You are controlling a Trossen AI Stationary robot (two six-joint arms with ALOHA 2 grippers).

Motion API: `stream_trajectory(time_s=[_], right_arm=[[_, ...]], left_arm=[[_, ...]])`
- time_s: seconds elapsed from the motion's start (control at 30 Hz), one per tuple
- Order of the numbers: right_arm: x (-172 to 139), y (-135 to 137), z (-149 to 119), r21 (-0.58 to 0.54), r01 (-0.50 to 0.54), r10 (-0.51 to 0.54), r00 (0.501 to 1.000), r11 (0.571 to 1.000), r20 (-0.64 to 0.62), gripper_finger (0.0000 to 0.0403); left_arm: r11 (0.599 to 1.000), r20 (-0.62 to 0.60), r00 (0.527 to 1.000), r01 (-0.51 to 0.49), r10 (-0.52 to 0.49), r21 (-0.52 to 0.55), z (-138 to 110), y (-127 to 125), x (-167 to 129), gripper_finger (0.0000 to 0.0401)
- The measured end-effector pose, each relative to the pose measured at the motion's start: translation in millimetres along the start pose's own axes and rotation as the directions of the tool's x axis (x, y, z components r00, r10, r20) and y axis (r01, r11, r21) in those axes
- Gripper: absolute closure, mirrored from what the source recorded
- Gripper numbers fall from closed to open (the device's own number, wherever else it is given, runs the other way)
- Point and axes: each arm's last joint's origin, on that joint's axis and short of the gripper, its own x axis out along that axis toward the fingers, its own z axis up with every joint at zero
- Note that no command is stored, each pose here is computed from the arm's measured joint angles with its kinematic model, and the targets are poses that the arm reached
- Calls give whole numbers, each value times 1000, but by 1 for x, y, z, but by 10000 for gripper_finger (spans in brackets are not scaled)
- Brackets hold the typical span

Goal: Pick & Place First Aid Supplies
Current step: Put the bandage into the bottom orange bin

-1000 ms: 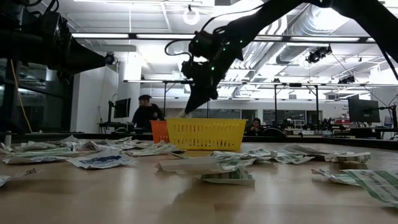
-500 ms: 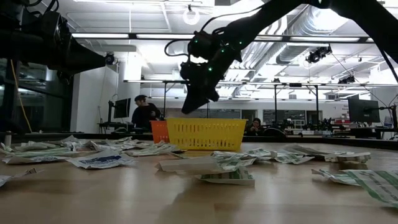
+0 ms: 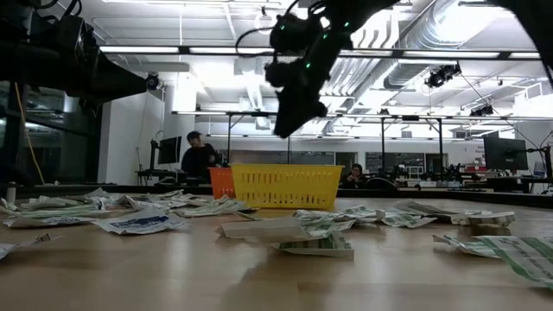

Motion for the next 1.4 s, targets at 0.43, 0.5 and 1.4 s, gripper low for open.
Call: stream_trajectory(time_s=[0.43,0.5,1.4], right_arm=[[-46,38,-129,342,-38,53,998,939,-37,285],[-52,43,-150,422,-40,70,996,906,-56,285],[-43,93,-274,583,-16,170,963,812,-209,278]], left_arm=[[1000,0,1000,0,0,0,0,0,0,328],[1000,0,1000,0,0,0,0,0,0,328],[1000,-1,1000,0,0,0,0,0,0,328]])
